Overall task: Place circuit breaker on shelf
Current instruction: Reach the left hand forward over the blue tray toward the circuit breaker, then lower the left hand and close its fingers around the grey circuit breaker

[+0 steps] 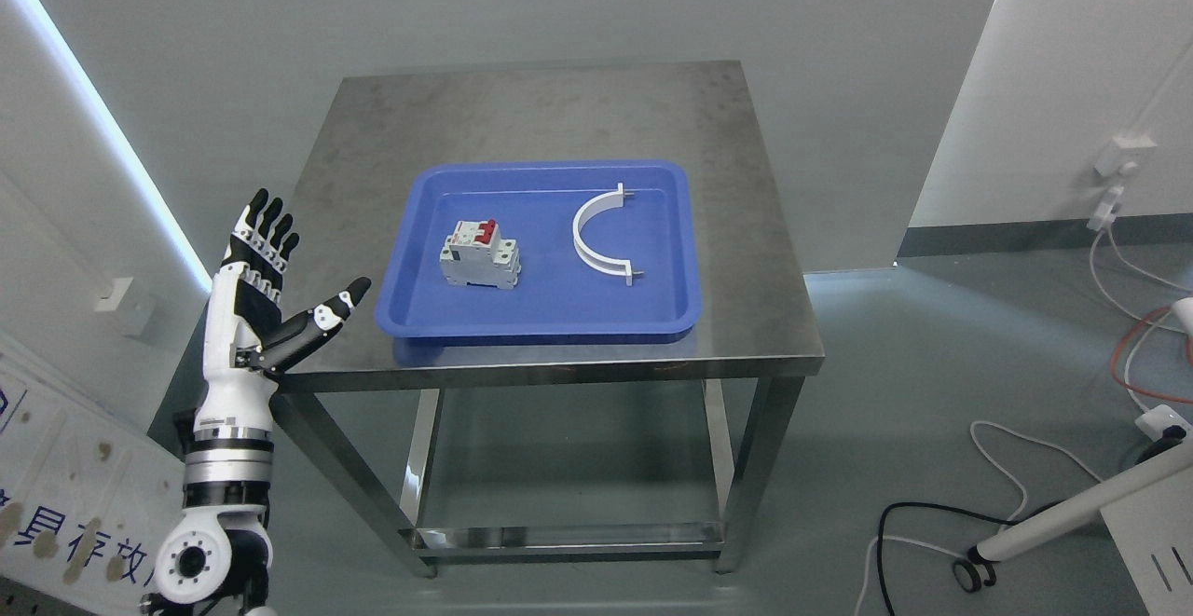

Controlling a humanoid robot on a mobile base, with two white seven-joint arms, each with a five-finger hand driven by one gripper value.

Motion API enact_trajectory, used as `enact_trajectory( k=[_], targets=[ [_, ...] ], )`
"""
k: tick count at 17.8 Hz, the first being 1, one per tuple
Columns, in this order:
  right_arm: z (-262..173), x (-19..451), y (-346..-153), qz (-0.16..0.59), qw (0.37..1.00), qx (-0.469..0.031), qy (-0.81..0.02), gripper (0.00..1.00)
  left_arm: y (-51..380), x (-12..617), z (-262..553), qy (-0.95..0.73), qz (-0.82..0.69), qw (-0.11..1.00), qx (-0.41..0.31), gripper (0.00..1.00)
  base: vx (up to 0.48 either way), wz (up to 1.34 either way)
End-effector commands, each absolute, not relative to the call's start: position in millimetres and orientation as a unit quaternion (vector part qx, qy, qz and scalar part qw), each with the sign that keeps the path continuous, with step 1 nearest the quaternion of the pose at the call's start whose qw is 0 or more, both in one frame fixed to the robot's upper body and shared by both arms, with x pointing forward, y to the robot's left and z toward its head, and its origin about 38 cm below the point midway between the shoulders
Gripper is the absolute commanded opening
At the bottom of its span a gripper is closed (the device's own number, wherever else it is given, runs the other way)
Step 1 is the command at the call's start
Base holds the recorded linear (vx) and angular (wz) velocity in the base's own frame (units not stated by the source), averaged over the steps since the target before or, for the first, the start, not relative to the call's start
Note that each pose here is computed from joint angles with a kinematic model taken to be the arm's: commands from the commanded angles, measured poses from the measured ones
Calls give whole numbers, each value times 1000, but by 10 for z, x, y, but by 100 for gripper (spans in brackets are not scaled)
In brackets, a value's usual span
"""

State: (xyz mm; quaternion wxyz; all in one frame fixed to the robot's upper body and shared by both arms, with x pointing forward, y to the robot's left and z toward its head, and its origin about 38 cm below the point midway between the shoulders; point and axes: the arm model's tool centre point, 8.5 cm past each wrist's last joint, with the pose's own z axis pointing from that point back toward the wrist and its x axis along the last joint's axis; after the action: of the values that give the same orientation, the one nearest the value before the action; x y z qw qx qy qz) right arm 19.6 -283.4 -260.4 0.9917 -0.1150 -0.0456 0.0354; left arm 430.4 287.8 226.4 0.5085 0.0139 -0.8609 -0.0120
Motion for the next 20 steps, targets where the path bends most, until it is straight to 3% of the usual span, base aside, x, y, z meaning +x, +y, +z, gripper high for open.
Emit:
enact_trajectory(
  k=[1,4,8,13,20],
  targets=[
    [-2594,182,-2933,47,991,-123,-37,100,2525,4229,2390,-871,-40,489,-18,100,-37,4],
    [-2594,182,-2931,47,991,-122,-37,100,2421,4310,2518,-875,-55,481,-21,100,-7,-34],
    [-2594,182,-2931,47,991,-122,-37,100,2286,4709,2909,-851,-173,493,42,100,13,8],
    [-2594,182,-2933,47,991,-123,-37,100,2454,4956,3073,-723,-442,514,134,97,141,63],
    [-2594,182,-2933,47,991,-123,-37,100,2850,4834,3118,-688,-480,538,80,95,149,-157]
  ],
)
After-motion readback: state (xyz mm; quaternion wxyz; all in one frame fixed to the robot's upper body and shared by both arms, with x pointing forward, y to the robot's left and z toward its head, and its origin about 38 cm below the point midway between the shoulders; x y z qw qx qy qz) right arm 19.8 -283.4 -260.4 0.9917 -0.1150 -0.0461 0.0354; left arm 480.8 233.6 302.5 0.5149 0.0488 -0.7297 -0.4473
